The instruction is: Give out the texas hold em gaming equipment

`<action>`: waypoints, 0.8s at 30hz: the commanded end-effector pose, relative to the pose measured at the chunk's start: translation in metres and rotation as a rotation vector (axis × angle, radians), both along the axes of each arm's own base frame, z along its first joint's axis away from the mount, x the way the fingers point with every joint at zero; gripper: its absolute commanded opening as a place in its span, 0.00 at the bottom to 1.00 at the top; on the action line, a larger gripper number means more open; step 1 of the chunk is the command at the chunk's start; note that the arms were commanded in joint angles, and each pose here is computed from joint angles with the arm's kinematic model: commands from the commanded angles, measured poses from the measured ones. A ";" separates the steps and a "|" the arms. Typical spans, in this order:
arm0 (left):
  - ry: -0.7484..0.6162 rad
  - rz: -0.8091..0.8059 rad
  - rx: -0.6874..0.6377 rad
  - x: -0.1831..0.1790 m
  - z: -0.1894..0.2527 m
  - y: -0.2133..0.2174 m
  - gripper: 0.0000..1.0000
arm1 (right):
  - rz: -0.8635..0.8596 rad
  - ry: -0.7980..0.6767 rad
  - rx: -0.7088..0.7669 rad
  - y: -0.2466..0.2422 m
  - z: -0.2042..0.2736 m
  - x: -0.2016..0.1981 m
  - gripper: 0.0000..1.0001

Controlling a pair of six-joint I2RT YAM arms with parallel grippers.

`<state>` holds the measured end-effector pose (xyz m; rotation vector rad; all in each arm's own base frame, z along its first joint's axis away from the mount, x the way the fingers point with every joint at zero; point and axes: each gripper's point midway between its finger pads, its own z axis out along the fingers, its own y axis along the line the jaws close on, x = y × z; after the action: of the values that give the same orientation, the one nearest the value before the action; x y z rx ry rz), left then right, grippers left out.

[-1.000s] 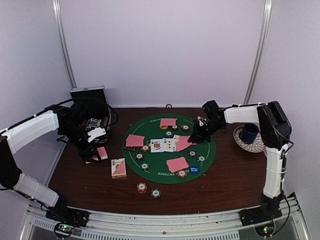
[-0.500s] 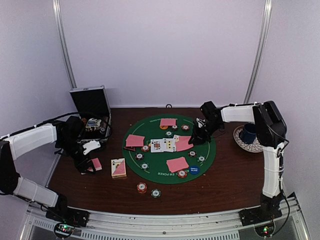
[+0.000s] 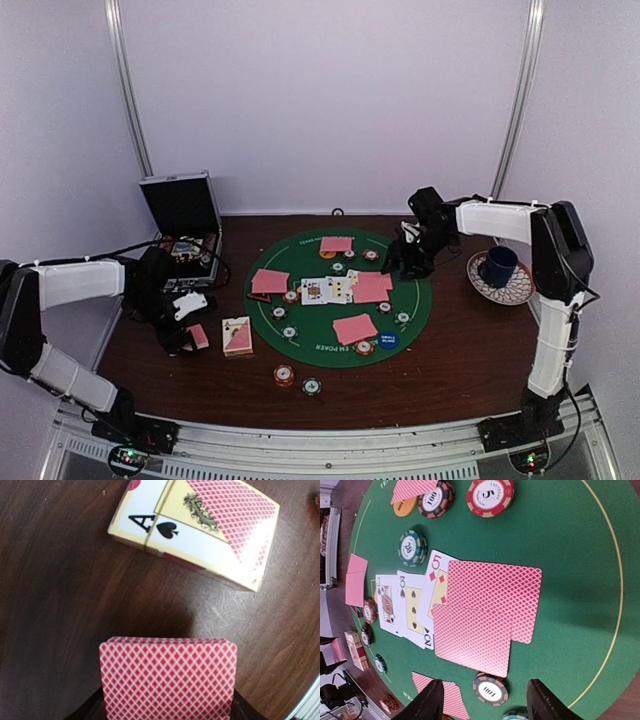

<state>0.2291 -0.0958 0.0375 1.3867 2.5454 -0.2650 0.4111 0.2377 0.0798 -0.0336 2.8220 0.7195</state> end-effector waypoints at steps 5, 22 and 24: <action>-0.029 0.016 -0.018 0.014 -0.015 -0.003 0.05 | -0.035 -0.139 0.018 -0.012 0.056 -0.015 0.64; -0.038 0.012 -0.092 0.013 0.035 -0.015 0.98 | -0.132 -0.328 -0.153 -0.066 0.096 -0.043 0.99; -0.070 0.045 -0.099 0.026 0.053 -0.016 0.98 | -0.187 -0.390 -0.225 -0.085 0.102 -0.042 1.00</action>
<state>0.2360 -0.1052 0.0537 1.3656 2.5062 -0.3158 0.3685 0.1870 0.1666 0.0023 2.5765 0.5296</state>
